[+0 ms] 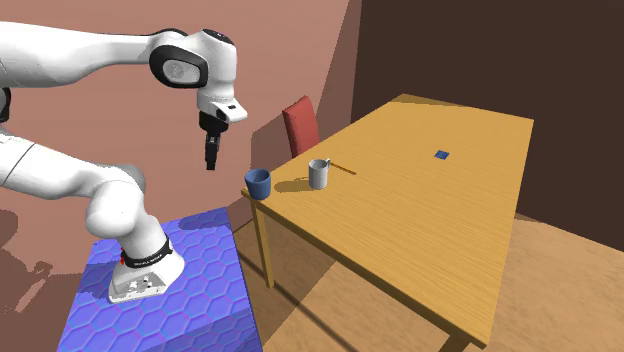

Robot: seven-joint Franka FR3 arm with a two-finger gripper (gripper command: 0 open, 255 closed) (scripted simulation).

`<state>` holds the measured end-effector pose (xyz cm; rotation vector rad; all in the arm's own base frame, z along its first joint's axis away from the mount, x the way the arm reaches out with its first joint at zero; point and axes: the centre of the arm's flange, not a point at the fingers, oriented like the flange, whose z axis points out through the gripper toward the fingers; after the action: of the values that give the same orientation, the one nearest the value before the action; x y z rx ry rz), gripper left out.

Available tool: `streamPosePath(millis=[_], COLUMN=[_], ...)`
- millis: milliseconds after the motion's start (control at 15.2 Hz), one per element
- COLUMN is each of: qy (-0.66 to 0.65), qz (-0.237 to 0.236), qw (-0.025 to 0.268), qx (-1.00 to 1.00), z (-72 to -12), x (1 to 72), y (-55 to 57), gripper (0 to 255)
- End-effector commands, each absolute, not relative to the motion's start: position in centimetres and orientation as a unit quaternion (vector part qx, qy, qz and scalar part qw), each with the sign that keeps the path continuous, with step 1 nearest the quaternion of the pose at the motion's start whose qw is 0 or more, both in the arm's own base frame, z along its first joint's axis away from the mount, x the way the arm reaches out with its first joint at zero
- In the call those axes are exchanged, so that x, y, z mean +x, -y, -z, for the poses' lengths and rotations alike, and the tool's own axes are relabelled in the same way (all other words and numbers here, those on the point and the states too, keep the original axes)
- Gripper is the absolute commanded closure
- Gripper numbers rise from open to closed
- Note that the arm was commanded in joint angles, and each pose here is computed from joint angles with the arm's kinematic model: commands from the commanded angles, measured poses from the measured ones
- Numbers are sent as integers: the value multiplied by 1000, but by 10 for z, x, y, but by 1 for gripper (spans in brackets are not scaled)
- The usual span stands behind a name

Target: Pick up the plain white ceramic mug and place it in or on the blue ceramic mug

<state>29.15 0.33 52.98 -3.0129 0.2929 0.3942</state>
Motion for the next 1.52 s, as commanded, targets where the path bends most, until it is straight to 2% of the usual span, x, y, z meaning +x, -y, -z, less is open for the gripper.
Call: streamPosePath(millis=[0, 1452], qy=[-96, -55], qz=[-129, -61], qw=[44, 18], qx=[-986, -996], z=[-530, -433], x=[292, 543], y=[-3, -33], gripper=[0, 0])
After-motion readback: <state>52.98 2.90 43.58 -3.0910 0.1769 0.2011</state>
